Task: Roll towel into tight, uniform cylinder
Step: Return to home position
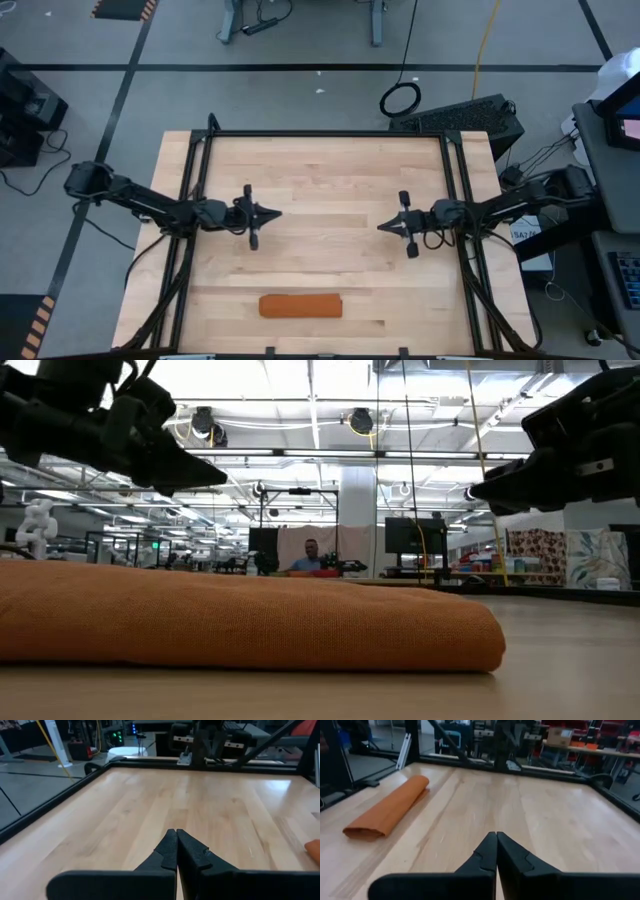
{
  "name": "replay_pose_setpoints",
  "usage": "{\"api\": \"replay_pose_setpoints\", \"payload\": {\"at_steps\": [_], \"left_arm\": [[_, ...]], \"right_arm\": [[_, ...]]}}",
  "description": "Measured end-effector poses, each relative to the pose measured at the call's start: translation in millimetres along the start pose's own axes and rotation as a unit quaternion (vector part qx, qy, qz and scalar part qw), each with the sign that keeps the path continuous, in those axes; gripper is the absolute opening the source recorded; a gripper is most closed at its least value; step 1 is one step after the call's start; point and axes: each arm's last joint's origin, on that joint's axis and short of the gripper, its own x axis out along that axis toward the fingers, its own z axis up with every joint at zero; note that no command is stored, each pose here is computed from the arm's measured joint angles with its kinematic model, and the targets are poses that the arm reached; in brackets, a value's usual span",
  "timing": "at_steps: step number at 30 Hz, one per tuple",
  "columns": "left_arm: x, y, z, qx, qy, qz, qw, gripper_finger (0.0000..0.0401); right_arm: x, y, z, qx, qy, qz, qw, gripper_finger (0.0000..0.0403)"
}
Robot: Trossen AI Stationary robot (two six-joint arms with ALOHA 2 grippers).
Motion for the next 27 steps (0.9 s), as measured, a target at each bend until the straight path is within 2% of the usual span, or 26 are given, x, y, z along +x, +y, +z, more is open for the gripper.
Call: {"api": "replay_pose_setpoints", "payload": {"at_steps": [7,17,27], "left_arm": [[-12.2,4.6,-9.1,0.013,-0.006,0.002,1.000,0.0002],[-32.3,15.3,-12.6,0.028,-0.057,0.010,0.998,0.0002],[-34.1,35.5,-8.4,0.037,-0.083,-0.012,0.996,0.0001]], "right_arm": [[-6.3,-0.7,7.0,-0.006,-0.017,-0.004,1.000,0.0000],[-17.9,-0.5,9.5,-0.005,-0.007,0.002,1.000,0.0000],[-22.3,-0.6,12.3,-0.020,-0.016,0.003,1.000,0.0000]]}}
